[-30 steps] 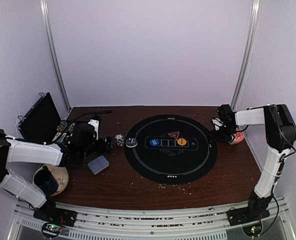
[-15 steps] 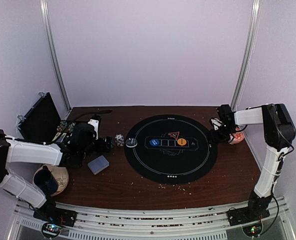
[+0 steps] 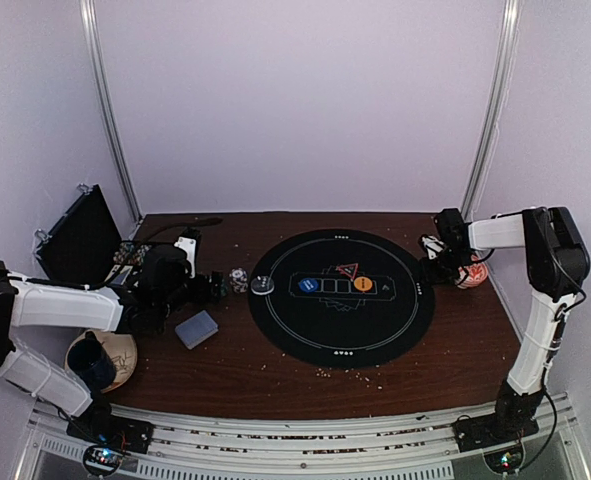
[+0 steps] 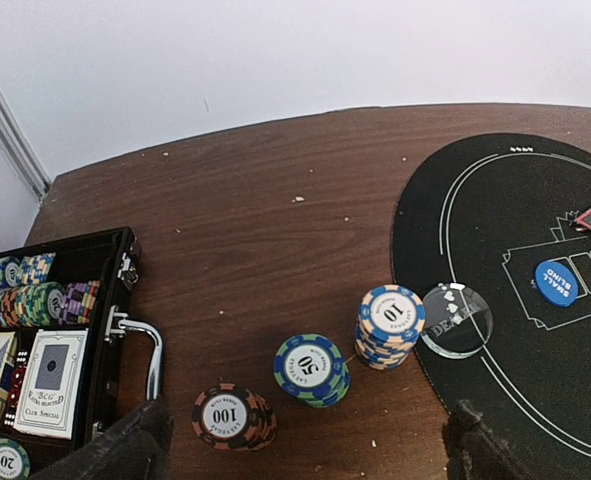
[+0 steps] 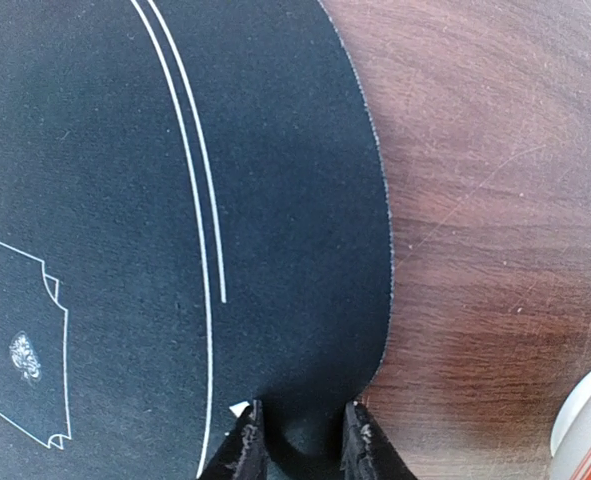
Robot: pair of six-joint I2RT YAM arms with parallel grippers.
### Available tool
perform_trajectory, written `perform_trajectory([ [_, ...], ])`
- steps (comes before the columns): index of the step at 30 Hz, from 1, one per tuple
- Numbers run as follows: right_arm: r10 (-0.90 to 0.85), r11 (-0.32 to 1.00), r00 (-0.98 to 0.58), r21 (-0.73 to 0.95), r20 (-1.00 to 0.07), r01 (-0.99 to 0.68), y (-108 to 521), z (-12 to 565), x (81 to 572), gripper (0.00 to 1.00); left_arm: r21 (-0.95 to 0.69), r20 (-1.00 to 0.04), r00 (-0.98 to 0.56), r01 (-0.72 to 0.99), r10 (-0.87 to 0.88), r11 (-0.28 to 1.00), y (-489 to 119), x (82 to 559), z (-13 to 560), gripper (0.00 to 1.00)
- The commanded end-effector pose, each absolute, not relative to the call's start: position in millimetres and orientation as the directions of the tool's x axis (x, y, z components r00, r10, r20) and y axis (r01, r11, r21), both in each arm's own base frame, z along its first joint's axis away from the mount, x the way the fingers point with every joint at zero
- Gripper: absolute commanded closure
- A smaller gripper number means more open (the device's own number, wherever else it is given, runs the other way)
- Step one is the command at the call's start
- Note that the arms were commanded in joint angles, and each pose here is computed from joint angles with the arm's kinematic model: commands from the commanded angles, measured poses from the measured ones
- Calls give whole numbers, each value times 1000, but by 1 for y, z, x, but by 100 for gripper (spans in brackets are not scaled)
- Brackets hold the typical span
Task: Distribute texas hold em gaming equipment
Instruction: Move the poker table mat to the center of the board.
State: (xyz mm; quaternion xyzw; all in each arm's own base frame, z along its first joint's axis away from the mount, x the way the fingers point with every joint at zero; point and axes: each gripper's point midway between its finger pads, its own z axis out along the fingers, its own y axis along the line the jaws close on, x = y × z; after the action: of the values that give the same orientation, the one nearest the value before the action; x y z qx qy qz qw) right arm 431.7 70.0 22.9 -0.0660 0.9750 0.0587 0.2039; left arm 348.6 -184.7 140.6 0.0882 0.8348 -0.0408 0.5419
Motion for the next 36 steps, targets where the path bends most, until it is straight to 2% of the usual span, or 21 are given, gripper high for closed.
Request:
perform_trajectory([
  [1,-124,963,-928,182,-353,-198,94,10,420,78,7,-936,-344,184,71,983,-188,353,163,2],
  [8,-116,977,-915,119,-387,-174,85,19,426,100,8,-936,-345,183,72,983,-188,353,162,2],
  [23,-118,990,-894,-125,-432,-70,31,45,431,100,1,-937,-343,190,67,982,-189,352,164,2],
  [36,-125,981,-902,-190,-414,-48,11,42,428,100,-1,-936,-345,195,67,981,-190,352,164,2],
])
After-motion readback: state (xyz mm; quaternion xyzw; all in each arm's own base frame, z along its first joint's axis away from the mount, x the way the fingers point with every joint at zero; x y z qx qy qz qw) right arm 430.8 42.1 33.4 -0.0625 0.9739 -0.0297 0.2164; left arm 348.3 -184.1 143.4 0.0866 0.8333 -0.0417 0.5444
